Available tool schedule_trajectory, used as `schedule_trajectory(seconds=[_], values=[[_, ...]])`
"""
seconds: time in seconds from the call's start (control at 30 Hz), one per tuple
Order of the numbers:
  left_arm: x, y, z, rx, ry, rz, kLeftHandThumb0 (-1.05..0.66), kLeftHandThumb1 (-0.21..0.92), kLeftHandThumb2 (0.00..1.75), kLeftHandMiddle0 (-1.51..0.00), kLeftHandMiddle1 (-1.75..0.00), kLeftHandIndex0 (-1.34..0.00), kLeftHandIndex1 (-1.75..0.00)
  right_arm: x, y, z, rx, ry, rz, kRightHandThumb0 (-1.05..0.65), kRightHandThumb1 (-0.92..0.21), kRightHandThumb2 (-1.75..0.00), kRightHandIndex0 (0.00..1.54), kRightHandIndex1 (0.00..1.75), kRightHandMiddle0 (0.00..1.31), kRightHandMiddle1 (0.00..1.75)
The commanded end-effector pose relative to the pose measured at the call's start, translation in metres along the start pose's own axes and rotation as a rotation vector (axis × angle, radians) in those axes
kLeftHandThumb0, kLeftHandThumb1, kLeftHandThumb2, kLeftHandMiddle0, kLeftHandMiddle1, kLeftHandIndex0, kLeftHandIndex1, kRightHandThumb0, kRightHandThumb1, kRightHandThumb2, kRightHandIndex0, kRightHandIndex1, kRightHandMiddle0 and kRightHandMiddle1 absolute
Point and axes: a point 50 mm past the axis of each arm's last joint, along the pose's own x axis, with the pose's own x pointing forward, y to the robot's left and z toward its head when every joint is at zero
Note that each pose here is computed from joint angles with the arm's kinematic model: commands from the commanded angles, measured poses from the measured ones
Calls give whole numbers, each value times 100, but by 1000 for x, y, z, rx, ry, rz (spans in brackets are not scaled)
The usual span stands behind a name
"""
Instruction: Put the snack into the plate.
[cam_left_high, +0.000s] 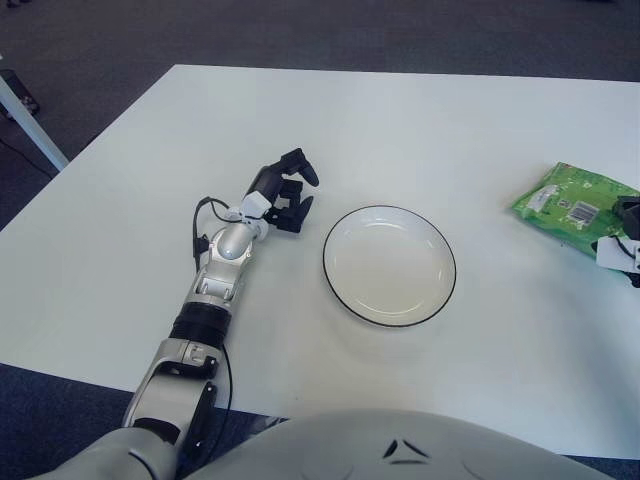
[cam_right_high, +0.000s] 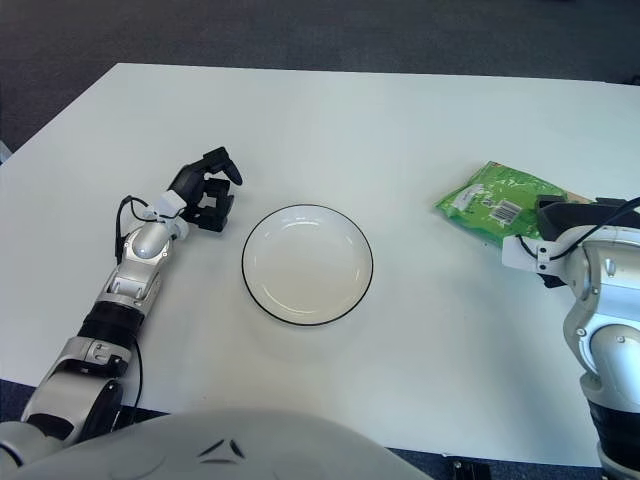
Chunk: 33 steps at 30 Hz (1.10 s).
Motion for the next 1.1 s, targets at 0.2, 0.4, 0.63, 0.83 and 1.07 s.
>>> schedule_trajectory(seconds=[0.2,0.4,0.63,0.83,1.07], values=[[-18,-7,-21,-43,95,2,-44,43,118,-124,-175,-53,-175,28,9,-7,-19,-8,-22,-105,-92,-110,0,0,0,7],[-18,-7,-21,-49,96,2,-44,43,118,-124,-175,-53,-175,39,11,-9,51,-29,-76,-105,-92,-104,0,0,0,1],[-18,-7,-21,-57,93,9,-44,43,118,-123,-175,-52,-175,56,17,-9,175,-85,-64,-105,-92,-101,0,0,0,0],[-18,-8,-21,-49,90,15,-44,43,118,-125,-175,-53,-175,63,21,-5,285,-239,-58,-103,-92,-100,0,0,2,2],[-18,-7,-21,-37,85,11,-45,40,121,-126,-175,-55,-175,65,22,-1,345,-387,-51,-101,-92,-96,0,0,0,15]])
